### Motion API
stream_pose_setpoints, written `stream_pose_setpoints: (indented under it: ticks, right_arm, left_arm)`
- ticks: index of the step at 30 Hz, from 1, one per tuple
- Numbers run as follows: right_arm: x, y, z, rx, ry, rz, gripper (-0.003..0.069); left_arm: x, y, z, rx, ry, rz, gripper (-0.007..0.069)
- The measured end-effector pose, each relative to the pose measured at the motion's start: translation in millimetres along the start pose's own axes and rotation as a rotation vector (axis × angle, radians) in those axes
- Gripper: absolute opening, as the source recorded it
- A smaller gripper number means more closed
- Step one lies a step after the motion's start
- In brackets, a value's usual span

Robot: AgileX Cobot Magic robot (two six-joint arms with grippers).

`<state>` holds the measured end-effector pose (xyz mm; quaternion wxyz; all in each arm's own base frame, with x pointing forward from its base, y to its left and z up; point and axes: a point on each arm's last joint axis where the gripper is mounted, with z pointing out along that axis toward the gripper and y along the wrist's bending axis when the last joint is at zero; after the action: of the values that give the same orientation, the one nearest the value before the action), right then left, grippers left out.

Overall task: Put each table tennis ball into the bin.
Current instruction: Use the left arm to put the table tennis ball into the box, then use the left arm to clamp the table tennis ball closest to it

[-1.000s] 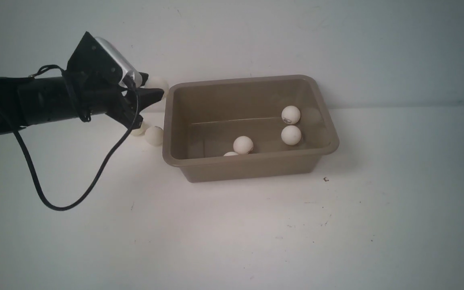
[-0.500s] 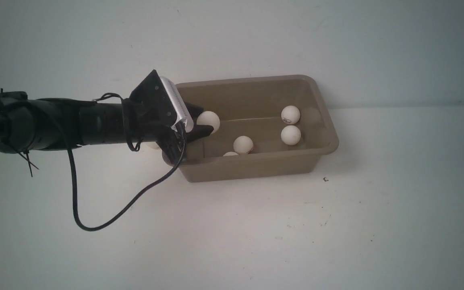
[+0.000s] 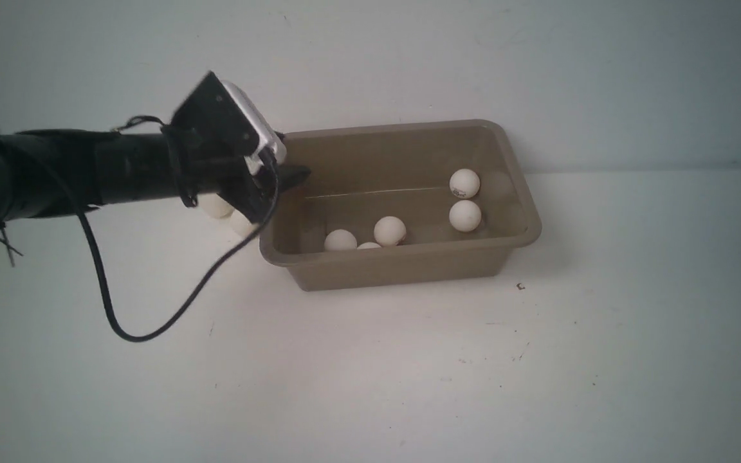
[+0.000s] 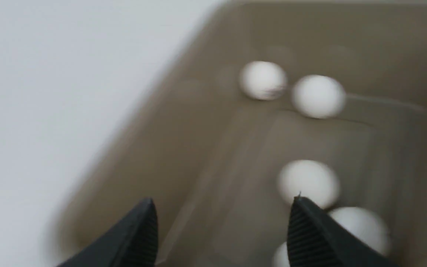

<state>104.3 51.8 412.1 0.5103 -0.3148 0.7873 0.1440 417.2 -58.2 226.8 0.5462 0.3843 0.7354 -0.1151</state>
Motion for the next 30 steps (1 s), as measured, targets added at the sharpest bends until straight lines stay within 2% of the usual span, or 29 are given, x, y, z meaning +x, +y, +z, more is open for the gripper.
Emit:
stream_pose_setpoints:
  ticks: [6,13,17,24,30]
  right_arm:
    - [0,0,0,-0.002,0.002,0.0,0.0536]
    - [0,0,0,-0.002,0.002,0.0,0.0535]
    - [0,0,0,-0.005,0.005,0.0,0.0535]
    - [1,1,0,-0.007,0.007,0.0,0.0535]
    - [1,1,0,-0.007,0.008,0.0,0.0535]
  left_arm:
    - [19,38,-30,-0.124,0.028,-0.079,0.0375]
    - [53,43,-28,-0.015,0.038,0.085,0.0374]
    - [80,38,-12,0.035,0.033,0.046,0.0374]
    - [108,32,2,0.067,0.052,-0.047,0.0374]
    - [119,27,12,0.088,0.063,-0.067,0.0422]
